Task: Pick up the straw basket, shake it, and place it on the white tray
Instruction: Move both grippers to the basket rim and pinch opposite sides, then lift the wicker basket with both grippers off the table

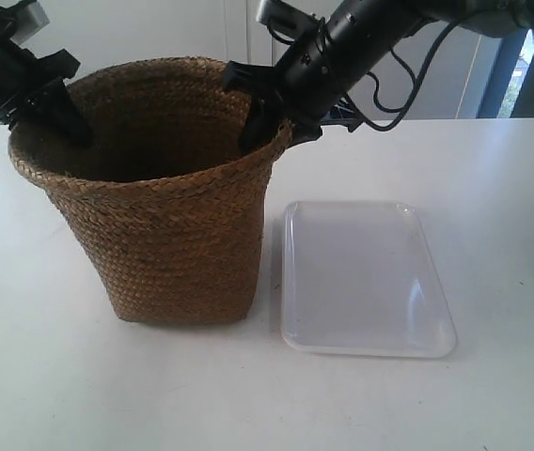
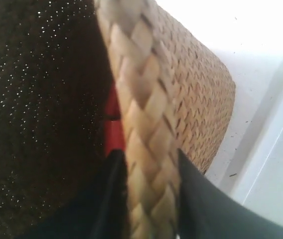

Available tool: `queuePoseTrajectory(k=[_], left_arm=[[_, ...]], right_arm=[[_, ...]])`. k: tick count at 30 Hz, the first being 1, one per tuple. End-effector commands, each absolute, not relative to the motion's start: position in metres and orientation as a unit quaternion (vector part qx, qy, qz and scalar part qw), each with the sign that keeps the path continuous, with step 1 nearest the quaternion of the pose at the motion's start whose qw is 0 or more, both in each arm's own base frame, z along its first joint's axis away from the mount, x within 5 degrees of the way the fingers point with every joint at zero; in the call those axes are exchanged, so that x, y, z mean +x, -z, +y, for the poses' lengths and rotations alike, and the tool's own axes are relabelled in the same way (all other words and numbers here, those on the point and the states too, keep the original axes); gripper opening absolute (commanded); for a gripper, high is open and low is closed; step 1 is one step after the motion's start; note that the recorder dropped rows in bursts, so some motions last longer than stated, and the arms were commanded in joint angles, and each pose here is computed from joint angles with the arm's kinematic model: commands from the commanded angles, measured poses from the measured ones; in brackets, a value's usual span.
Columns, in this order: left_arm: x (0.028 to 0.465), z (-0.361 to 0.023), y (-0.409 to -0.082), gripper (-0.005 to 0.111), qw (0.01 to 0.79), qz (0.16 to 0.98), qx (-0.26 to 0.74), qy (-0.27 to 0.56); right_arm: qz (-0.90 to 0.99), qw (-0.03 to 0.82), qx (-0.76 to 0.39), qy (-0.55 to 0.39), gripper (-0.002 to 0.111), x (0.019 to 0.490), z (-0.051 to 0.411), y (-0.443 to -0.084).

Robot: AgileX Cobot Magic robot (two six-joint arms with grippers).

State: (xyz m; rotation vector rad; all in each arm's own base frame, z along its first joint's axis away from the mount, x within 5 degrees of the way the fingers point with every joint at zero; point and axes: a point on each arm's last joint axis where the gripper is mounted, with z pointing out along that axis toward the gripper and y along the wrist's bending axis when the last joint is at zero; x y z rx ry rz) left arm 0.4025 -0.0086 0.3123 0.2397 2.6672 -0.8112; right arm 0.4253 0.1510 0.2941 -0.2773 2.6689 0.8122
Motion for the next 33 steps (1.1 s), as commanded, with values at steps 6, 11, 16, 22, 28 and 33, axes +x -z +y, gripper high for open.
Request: queuePoseTrajectory(k=[6,11,16,22,28,33], left_arm=[[0.365,-0.063,-0.394,0.000,0.335,0.900,0.181,0.210],[0.341,-0.093,-0.416,0.000,0.396,0.879,0.200,0.172],[0.319,-0.087,-0.405,0.000,0.423,0.878,0.163,0.152],[0.273,-0.081,-0.385,0.000,0.451,0.866,0.161,0.143],[0.218,-0.074,-0.385,0.000,0.520,0.825,0.114,0.188],[0.191,-0.065,-0.368,0.000,0.536,0.817,0.097,0.189]], right_arm=[[0.896,0.361,-0.178,-0.189,0.000,0.387,0.154,-0.387],[0.872,0.419,-0.170,-0.190,0.000,0.363,0.146,-0.422],[0.873,0.429,-0.159,-0.168,0.000,0.337,0.132,-0.410],[0.835,0.499,-0.112,-0.203,0.000,0.290,0.121,-0.389],[0.818,0.514,-0.153,-0.208,0.000,0.226,0.120,-0.364],[0.788,0.550,-0.154,-0.229,0.000,0.191,0.117,-0.344]])
